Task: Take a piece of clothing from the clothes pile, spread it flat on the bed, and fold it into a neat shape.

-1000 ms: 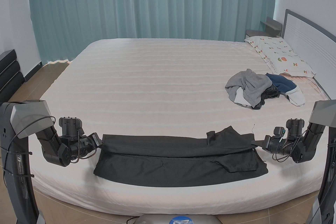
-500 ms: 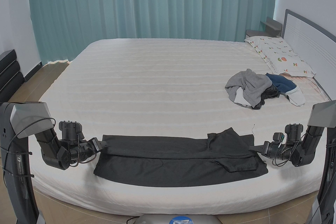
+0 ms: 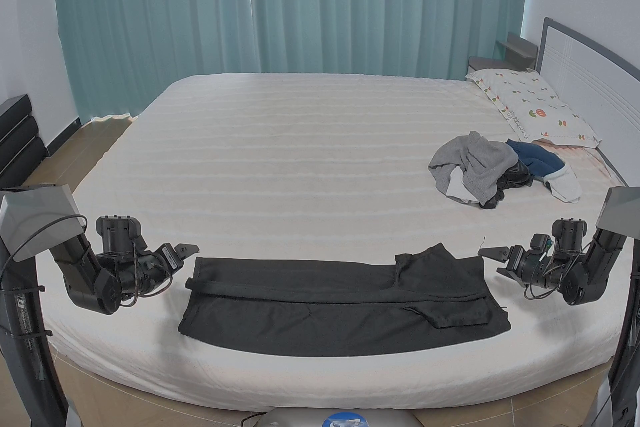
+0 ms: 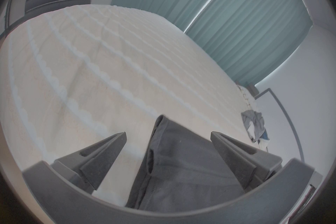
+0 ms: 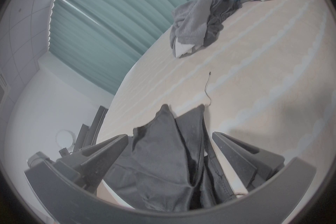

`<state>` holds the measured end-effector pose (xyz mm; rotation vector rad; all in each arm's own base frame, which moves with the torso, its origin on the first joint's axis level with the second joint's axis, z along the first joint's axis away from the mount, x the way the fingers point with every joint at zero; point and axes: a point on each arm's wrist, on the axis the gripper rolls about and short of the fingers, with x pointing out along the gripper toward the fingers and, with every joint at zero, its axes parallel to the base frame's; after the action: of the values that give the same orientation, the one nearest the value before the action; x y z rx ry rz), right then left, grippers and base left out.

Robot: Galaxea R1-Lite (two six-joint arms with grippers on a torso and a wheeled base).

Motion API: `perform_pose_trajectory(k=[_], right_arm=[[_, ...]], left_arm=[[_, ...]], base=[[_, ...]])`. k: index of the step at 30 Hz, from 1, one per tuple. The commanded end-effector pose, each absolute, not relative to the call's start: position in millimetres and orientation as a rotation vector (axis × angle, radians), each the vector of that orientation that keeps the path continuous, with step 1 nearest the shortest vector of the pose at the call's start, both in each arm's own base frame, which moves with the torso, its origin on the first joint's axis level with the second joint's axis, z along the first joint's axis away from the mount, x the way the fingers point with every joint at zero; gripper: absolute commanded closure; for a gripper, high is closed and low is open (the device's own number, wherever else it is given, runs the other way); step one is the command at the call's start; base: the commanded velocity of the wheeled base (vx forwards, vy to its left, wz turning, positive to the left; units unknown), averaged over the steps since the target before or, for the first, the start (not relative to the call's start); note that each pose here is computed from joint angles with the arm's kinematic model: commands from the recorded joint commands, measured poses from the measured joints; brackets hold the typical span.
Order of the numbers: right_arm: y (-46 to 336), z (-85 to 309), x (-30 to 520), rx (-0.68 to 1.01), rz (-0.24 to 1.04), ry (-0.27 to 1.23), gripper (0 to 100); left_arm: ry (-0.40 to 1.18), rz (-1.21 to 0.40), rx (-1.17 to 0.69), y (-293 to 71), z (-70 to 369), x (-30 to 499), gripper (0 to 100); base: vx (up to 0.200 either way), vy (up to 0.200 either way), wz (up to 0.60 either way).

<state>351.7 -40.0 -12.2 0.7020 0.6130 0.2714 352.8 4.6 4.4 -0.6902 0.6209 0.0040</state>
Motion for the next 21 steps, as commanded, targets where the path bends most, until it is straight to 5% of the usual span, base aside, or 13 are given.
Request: perform_pose_trajectory(k=[1, 21], right_arm=[[-25, -14, 370, 0.776, 0.174, 0.616, 0], [-15, -30, 373, 0.769, 0.111, 0.670, 0]], left_arm=[[0.603, 0.021, -0.755, 3, 14, 377, 0], [0.657, 0.029, -0.718, -32, -25, 414, 0]], base=[[0.000, 0.000, 0.00], [0.000, 0.000, 0.00]])
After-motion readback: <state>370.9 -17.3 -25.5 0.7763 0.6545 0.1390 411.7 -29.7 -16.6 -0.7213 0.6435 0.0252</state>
